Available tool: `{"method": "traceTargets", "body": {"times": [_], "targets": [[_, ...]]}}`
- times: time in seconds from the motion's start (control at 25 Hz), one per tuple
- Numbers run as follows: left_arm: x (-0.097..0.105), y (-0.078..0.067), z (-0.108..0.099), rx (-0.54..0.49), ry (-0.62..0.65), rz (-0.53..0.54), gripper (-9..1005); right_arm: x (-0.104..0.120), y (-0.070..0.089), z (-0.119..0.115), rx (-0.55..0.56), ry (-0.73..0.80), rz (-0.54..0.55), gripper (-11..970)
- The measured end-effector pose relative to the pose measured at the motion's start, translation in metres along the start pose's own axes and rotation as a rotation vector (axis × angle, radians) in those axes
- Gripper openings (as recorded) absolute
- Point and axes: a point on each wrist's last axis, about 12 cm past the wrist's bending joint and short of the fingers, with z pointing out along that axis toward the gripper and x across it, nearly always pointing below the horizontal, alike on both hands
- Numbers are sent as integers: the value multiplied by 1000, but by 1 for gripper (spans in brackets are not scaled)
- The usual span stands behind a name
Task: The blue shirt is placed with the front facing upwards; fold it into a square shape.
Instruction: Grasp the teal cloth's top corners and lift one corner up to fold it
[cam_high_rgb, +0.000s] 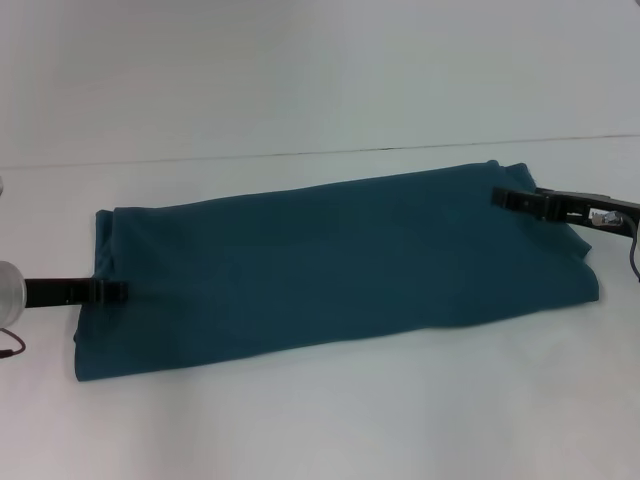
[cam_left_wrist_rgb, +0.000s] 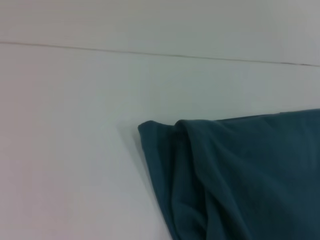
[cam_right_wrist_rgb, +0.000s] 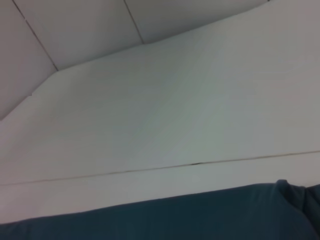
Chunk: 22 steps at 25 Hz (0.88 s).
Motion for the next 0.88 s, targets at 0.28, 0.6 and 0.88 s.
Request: {"method": "traceTargets", "body": {"times": [0.28,0.6,0.88], "targets": [[-1,-3,0,16,0,2,291,0,0,0,-1,2,2,820],[-12,-12,-8,50,-32,29,66,2,-1,-1,2,4,14,813],[-16,-18,-15,90,-46,33,65,3,-1,-2,-4,-3,17,809]]}}
